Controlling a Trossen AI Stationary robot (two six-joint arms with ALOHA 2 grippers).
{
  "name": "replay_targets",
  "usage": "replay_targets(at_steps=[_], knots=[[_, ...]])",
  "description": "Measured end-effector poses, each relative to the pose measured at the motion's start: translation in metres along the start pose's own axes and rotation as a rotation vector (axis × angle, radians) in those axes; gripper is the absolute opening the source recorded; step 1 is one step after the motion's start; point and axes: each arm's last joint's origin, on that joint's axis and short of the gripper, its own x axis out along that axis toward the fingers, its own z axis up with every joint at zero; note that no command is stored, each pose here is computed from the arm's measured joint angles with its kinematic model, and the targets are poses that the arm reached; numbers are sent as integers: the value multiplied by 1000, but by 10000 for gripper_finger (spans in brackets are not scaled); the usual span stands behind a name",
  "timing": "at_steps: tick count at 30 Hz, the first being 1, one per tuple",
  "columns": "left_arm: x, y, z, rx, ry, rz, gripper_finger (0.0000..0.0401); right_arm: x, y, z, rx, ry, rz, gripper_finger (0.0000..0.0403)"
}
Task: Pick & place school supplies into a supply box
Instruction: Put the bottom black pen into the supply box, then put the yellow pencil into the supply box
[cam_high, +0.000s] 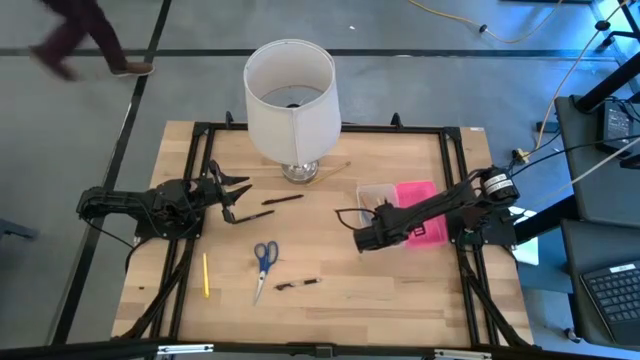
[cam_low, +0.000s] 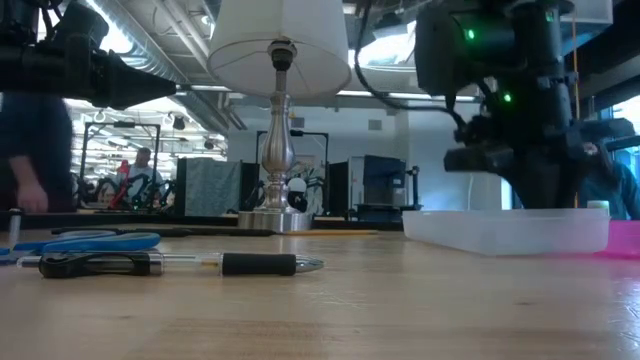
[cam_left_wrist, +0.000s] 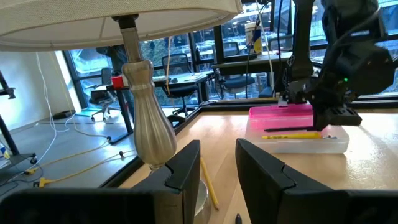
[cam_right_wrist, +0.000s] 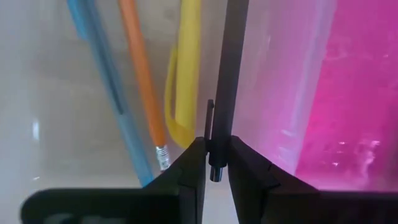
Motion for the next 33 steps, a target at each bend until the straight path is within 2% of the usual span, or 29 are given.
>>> replay_targets(at_steps=[7,14,23,29,33], knots=[[0,0,0,0,0,0,98,15,-6,-2,-2,4,-20,60],[0,0,0,0,0,0,98,16,-7,-2,-6,18,-24,65],[0,0,0,0,0,0,98,15,-8,-3,-25,30,-32,122],[0,0,0,0,0,0,98,-4,-5,-1,-49,31,-55,137],[0,0,0,0,0,0,98,-27,-2,1,-176,36,-80,137]])
